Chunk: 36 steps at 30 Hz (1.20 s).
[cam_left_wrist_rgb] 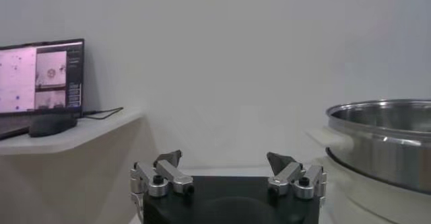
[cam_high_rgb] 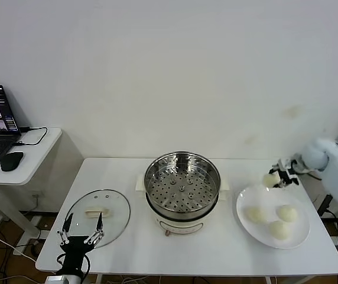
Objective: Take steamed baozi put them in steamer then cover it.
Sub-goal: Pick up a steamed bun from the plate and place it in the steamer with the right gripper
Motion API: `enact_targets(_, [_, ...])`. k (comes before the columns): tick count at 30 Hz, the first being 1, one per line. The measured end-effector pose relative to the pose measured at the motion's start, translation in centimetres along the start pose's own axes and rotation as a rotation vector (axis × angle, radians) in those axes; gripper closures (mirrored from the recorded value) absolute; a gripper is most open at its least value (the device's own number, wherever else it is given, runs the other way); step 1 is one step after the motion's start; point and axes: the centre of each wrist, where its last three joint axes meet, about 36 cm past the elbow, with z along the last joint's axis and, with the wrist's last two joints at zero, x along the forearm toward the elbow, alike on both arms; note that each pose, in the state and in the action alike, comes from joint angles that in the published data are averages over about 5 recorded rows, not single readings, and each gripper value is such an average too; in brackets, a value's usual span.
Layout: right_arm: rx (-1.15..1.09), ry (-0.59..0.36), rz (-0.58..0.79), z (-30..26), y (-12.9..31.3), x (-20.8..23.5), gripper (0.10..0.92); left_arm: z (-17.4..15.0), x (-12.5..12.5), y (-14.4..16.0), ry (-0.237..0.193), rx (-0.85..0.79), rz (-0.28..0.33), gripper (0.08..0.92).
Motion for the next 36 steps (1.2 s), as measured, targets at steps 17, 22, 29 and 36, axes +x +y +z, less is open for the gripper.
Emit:
enact_targets(17, [0.379,-0.262,0.033,-18.1,-7.6,2.1,0.471,-0.9,-0.7,0.4,-0.03,0.003,-0.002,0.177])
enact_targets(22, [0.533,-0.282,-0.003,-22.5,-7.7,-0.3,0.471,-1.3,-0.7,0.4,-0.039,0.009,-0.007,0.177])
enact_targets(29, [0.737,-0.265,-0.025,-26.1,-7.4,-3.8,0.47,-1.6,-0.6,0.2,-0.045,0.02,-0.016,0.177])
enact_targets(36, [0.898,-0.24,-0.028,-27.7,-7.2,-7.2,0.456,-1.7,-0.4,0.1,-0.045,0.024,-0.019,0.177])
